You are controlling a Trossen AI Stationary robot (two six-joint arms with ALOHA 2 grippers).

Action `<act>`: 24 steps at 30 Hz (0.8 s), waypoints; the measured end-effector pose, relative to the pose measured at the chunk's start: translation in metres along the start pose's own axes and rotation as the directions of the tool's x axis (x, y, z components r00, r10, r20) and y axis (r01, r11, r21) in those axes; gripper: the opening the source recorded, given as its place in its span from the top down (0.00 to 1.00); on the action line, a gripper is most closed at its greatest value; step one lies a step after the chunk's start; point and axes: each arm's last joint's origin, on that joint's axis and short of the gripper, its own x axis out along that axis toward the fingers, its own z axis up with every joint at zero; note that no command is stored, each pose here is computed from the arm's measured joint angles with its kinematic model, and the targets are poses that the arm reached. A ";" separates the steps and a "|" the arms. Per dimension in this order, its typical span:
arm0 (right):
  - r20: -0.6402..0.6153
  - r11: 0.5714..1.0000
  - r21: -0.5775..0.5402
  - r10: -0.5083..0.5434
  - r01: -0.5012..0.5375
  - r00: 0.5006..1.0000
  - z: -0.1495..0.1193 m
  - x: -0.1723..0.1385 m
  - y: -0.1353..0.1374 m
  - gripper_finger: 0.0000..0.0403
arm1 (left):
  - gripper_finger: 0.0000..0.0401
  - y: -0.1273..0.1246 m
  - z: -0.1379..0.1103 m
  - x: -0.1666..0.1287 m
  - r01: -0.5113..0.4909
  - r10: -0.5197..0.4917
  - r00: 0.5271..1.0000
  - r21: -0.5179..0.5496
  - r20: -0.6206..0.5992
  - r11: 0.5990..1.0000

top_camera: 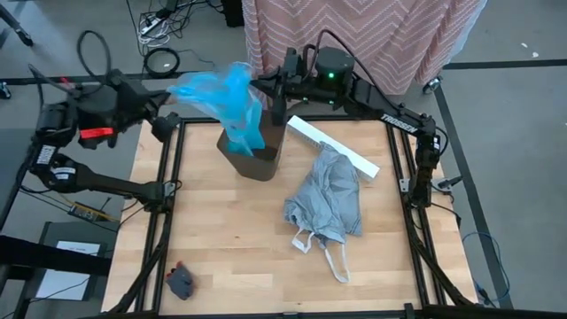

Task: Place trash/remove bag and relplace
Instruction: Insert a new trash bag into the trash bin

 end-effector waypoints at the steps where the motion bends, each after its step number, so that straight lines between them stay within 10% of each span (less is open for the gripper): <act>1: -0.024 1.000 -0.003 -0.003 0.003 1.000 -0.002 0.000 -0.001 1.00 | 0.99 -0.003 -0.002 0.003 0.003 -0.003 1.000 0.006 -0.006 1.000; 11: -0.457 0.993 -0.042 -0.115 0.108 0.882 -0.044 -0.012 -0.014 1.00 | 0.99 -0.051 -0.058 0.056 0.033 -0.004 0.976 0.130 -0.220 0.991; 24: -0.760 0.992 -0.061 -0.119 0.112 0.638 -0.071 -0.038 -0.003 1.00 | 0.99 -0.062 -0.104 0.056 0.238 -0.284 0.916 -0.186 -0.283 0.953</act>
